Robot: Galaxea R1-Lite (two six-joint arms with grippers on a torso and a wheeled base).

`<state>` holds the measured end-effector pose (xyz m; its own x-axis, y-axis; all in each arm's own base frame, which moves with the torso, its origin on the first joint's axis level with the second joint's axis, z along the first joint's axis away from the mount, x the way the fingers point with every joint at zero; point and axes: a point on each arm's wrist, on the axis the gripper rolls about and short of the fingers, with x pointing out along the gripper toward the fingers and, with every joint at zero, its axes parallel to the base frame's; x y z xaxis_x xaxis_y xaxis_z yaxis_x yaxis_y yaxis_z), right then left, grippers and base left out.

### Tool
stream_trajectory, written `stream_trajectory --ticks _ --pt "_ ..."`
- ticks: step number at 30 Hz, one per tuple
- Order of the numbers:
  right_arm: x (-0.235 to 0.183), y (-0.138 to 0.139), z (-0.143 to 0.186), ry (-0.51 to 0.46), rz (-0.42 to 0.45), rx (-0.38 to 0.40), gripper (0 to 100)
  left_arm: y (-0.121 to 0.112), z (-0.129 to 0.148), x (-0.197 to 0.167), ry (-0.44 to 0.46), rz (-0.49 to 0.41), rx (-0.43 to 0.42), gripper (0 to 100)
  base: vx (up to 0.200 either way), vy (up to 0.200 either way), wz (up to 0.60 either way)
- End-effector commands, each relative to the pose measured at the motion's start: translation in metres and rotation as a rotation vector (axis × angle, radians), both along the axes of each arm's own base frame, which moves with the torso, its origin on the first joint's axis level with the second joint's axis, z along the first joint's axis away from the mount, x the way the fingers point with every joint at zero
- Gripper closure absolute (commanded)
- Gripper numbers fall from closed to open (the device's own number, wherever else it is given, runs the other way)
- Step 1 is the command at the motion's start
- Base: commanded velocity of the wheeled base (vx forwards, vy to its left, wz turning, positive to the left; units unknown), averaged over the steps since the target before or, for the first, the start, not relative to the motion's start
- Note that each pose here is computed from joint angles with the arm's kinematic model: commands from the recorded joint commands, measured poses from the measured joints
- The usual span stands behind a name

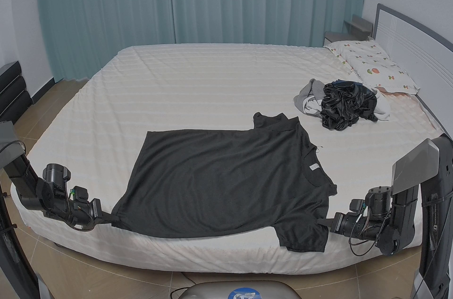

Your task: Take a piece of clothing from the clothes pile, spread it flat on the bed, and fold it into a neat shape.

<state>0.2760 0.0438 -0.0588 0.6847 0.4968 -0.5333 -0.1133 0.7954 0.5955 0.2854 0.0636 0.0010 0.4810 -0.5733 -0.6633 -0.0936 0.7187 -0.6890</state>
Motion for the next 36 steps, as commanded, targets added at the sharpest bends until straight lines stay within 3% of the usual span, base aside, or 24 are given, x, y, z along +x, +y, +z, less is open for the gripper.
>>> stream_trajectory --ticks 1,8,16,19,23,36 --pt "0.0 -0.003 0.005 -0.027 -0.014 -0.012 100 0.004 0.007 0.003 -0.005 0.033 -0.039 100 0.0 0.0 0.0" --pt "-0.004 -0.005 0.026 -0.074 -0.022 -0.01 100 0.004 0.009 0.003 -0.006 0.045 -0.043 100 0.0 0.0 0.0" --pt "-0.036 -0.009 0.03 0.019 -0.034 -0.029 100 0.003 0.016 -0.002 -0.026 0.033 -0.001 100 0.0 0.0 0.0" --pt "-0.044 -0.01 0.037 0.018 -0.033 -0.033 100 0.002 0.017 -0.003 -0.025 0.042 0.035 100 0.0 0.0 0.0" --pt "-0.057 -0.012 0.047 0.023 -0.034 -0.036 100 0.003 0.015 -0.004 -0.011 0.061 0.143 100 0.0 0.0 0.0" --pt "-0.066 -0.009 0.047 0.068 -0.017 -0.044 100 -0.003 0.014 -0.022 0.022 -0.026 0.339 100 0.0 0.0 0.0"
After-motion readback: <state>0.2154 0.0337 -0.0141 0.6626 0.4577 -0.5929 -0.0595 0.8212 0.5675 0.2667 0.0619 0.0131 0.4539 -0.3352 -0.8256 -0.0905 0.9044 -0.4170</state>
